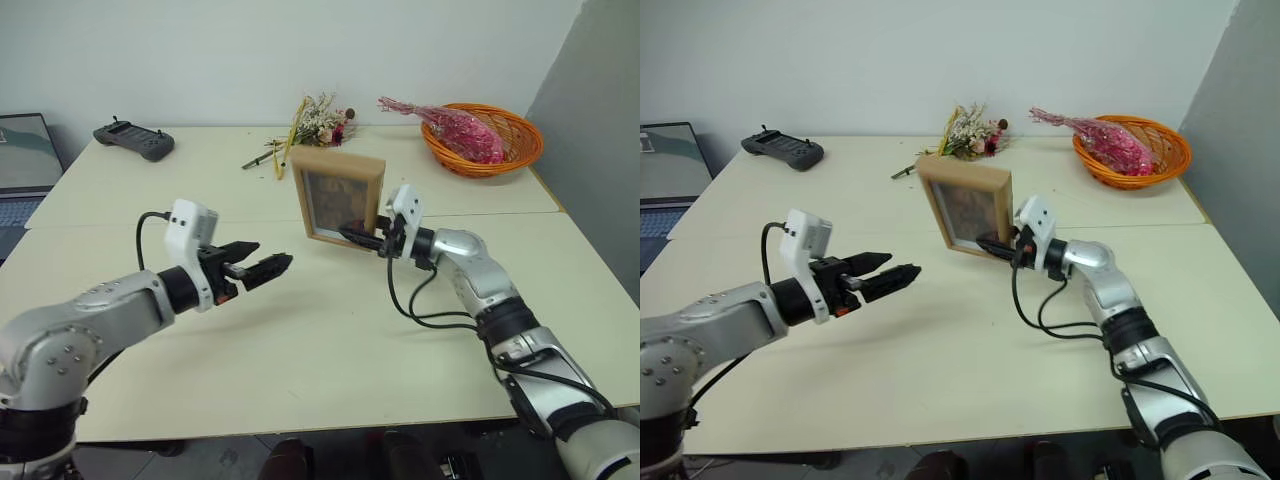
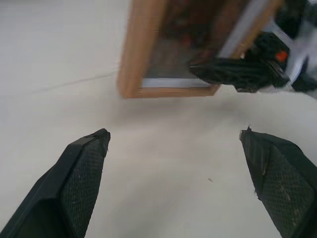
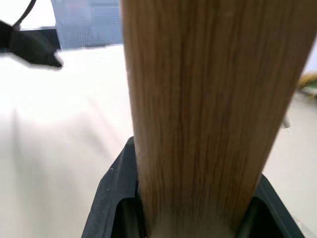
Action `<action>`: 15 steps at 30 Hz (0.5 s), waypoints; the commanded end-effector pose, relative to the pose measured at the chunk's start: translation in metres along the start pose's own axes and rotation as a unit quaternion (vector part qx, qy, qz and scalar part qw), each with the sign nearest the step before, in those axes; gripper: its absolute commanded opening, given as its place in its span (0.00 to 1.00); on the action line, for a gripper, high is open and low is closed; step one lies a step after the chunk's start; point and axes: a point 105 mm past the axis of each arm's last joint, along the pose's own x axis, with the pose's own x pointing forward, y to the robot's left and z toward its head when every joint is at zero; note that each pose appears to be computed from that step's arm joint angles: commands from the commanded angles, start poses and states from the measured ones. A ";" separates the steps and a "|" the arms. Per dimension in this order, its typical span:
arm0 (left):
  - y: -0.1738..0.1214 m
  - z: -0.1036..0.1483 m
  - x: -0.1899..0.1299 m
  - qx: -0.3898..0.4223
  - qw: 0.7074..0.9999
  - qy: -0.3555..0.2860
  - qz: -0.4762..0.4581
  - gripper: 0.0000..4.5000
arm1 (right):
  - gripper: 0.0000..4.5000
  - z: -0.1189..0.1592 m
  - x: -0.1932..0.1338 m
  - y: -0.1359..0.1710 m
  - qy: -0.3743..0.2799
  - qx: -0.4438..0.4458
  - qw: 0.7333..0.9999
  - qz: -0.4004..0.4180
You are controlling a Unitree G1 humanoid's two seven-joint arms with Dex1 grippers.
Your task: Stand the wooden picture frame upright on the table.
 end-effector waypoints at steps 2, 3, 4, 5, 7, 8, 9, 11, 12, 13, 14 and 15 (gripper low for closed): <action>0.003 0.002 -0.003 0.095 0.994 -0.041 0.041 1.00 | 0.30 -0.008 0.010 -0.003 -0.005 0.027 1.000 -0.001; 0.004 -0.003 -0.002 0.105 0.993 -0.039 0.046 1.00 | 0.30 -0.015 0.011 0.000 0.002 0.030 1.000 0.002; 0.004 -0.008 -0.003 0.108 0.992 -0.038 0.048 1.00 | 0.30 -0.023 0.012 0.001 0.009 0.037 0.999 0.003; 0.004 -0.011 -0.003 0.108 0.992 -0.039 0.051 1.00 | 0.30 -0.029 0.012 0.003 0.014 0.042 0.999 0.002; 0.006 -0.017 -0.003 0.102 0.992 -0.039 0.055 1.00 | 0.30 -0.043 0.011 0.005 0.026 0.047 0.999 0.001; 0.006 -0.020 -0.002 0.098 0.993 -0.038 0.055 1.00 | 0.30 -0.049 0.010 0.006 0.029 0.054 0.998 -0.004; 0.006 -0.023 -0.002 0.095 0.993 -0.038 0.055 1.00 | 0.30 -0.054 0.009 0.007 0.032 0.059 0.998 -0.005; 0.006 -0.025 -0.001 0.086 0.994 -0.039 0.054 1.00 | 0.30 -0.060 0.008 0.009 0.032 0.069 0.997 -0.007; 0.008 -0.025 0.000 0.078 0.995 -0.041 0.055 1.00 | 0.30 -0.061 0.008 0.009 0.030 0.073 0.997 -0.009; 0.009 -0.025 0.000 0.073 0.995 -0.042 0.056 1.00 | 0.30 -0.061 0.007 0.009 0.029 0.075 0.997 -0.011; 0.011 -0.025 0.000 0.070 0.995 -0.043 0.057 1.00 | 0.30 -0.062 0.006 0.008 0.028 0.079 0.996 -0.012; 0.011 -0.027 0.001 0.073 0.995 -0.039 0.054 1.00 | 0.37 -0.063 0.004 0.008 0.029 0.080 0.996 -0.013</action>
